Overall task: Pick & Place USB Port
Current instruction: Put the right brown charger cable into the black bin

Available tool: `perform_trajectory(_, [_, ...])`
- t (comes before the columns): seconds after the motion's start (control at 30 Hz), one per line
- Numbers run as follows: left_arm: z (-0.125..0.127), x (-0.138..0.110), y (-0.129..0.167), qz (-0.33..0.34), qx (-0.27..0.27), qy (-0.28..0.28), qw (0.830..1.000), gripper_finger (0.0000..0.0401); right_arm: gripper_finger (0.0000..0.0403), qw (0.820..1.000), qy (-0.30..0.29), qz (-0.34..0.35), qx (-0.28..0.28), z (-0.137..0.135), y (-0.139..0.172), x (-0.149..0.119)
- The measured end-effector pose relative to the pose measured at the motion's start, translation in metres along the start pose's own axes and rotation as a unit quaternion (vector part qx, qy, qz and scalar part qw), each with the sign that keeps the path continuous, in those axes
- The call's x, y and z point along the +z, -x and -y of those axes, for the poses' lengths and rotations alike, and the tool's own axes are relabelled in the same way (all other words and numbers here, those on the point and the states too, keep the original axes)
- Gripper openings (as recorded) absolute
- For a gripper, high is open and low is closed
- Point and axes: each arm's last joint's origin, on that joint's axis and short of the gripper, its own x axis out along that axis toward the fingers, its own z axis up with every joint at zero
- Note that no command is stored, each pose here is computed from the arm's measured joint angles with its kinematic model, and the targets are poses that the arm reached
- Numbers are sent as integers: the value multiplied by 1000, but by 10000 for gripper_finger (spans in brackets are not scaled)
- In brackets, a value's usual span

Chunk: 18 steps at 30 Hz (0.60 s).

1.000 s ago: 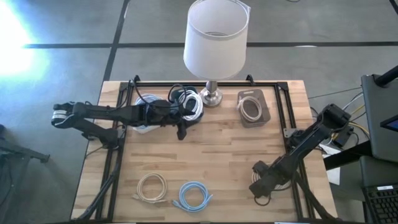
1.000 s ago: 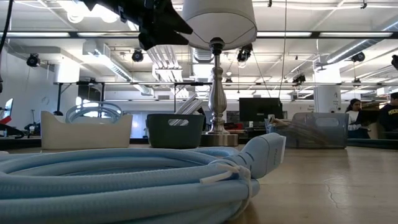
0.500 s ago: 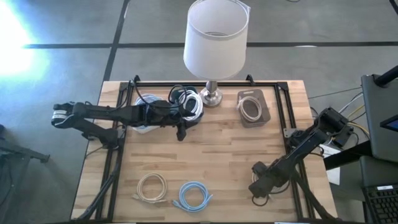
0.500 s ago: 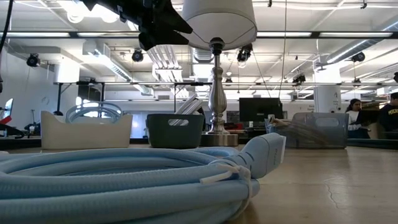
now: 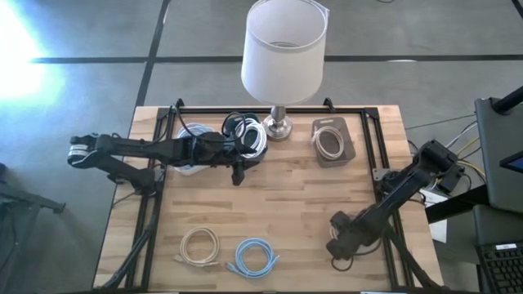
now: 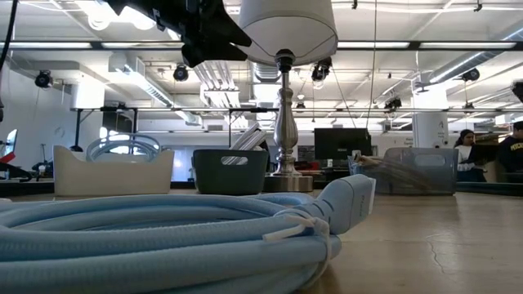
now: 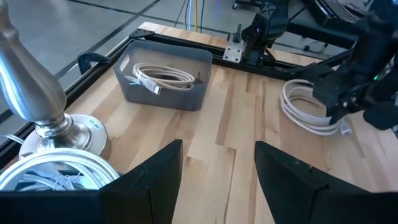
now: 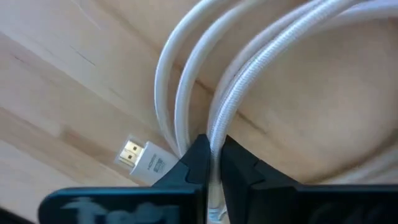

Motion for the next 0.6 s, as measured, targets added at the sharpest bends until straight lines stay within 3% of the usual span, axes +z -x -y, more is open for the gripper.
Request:
perform_trajectory(0.17, [0,3,0,16,-2,2,1000,204,15,997,2,71,12,-1,29,2])
perform_trajectory(0.33, [1,9,0,44,-6,5,999,204,15,977,-1,215,-6,11,65,11])
perform_trajectory(0.43, [2,11,1,59,-9,3,998,204,14,950,2,311,-13,21,87,19])
perform_trajectory(0.6, [2,16,1,81,-12,-1,997,204,14,877,10,480,19,37,116,39])
